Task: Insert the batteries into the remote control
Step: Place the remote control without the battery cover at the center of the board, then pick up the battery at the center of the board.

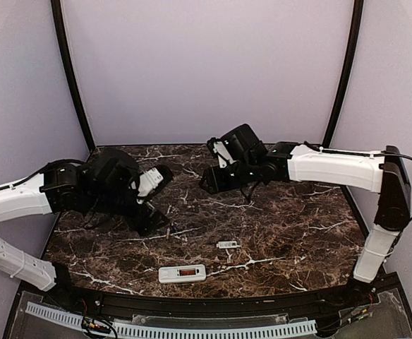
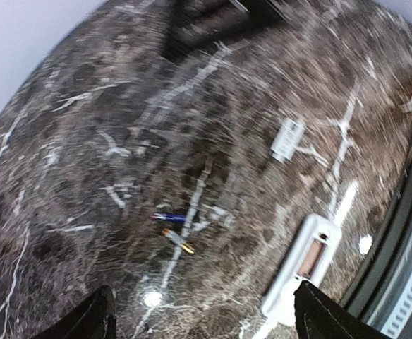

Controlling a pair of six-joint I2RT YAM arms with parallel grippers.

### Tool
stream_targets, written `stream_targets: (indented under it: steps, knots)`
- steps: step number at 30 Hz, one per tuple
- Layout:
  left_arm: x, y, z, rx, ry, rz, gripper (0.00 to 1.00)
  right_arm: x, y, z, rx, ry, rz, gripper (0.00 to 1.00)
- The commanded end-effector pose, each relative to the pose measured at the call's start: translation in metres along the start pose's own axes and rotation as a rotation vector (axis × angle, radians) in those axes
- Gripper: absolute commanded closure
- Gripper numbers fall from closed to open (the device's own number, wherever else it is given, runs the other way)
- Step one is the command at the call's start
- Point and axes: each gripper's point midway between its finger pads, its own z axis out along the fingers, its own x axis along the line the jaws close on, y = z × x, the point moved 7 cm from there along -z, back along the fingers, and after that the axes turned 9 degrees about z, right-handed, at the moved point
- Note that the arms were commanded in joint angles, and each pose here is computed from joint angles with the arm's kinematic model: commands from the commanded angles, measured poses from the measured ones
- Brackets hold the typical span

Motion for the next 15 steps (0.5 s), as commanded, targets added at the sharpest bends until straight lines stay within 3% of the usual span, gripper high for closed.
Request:
stream_targets:
  steps: [1, 5, 15]
  knots:
    - [0.040, -0.023, -0.019, -0.047, 0.183, -0.377, 0.13, 0.019, -0.020, 0.038, 0.103, -0.094, -0.037, 0.44]
    - [0.054, -0.047, -0.029, -0.060, 0.310, -0.510, 0.13, 0.035, -0.038, 0.078, 0.210, -0.152, -0.087, 0.49]
    - [0.061, -0.082, -0.047, -0.080, 0.419, -0.579, 0.12, 0.056, -0.079, 0.138, 0.372, -0.182, -0.201, 0.58]
